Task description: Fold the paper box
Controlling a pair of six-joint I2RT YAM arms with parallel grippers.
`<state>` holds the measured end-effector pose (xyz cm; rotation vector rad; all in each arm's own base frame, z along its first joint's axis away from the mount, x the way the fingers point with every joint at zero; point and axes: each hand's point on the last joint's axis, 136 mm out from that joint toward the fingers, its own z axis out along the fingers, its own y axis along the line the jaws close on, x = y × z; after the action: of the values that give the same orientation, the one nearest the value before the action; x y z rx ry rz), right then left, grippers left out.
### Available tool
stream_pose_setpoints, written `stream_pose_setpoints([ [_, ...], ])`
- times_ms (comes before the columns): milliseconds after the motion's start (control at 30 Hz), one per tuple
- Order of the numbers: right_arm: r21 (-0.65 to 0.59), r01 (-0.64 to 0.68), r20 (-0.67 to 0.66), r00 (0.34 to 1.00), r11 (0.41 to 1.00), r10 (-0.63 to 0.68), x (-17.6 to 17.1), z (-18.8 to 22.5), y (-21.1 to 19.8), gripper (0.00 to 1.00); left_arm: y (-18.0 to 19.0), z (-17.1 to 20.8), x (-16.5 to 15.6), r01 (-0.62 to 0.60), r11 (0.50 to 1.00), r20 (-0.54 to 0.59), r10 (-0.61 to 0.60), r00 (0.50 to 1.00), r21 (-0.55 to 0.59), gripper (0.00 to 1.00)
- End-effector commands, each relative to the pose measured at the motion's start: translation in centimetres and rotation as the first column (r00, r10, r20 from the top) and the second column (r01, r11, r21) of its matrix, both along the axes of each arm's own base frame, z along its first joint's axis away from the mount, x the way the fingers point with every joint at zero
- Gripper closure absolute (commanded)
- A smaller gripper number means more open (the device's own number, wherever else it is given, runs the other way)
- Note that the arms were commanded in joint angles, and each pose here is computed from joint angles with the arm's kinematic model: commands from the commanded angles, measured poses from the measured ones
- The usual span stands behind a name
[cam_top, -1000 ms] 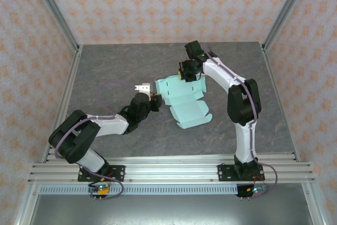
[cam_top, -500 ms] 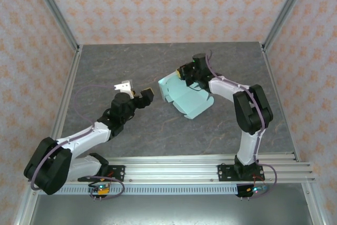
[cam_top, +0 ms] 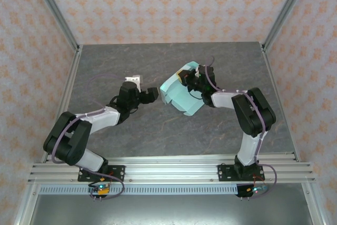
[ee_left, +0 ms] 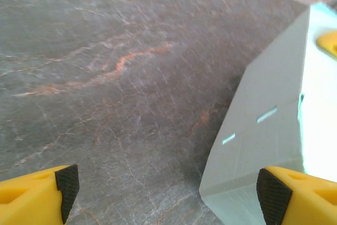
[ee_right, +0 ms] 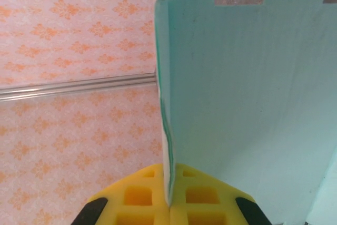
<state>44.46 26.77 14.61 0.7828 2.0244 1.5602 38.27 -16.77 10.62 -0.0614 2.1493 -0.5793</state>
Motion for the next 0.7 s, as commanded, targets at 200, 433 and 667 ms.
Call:
stream_pose_setpoints([
  [200, 0.050, 0.013, 0.064, 0.998, 0.999, -0.016, 0.6, -0.8, -0.2, 0.95, -3.5, -2.1, -1.7, 0.222, 0.944, 0.088, -0.250, 0.964, 0.246, 0.11],
  [433, 0.037, -0.011, 0.064, 0.998, 0.999, 0.008, 0.7, -0.9, 0.2, 0.95, -3.9, -2.7, -0.3, 0.190, 0.945, 0.123, -0.228, 0.966, 0.265, 0.14],
  [667, 0.003, -0.024, 0.085, 0.996, 1.000, 0.023, 0.5, -1.4, 0.3, 0.91, -7.3, -2.9, -0.2, 0.326, 0.915, 0.117, -0.360, 0.926, 0.239, 0.22],
])
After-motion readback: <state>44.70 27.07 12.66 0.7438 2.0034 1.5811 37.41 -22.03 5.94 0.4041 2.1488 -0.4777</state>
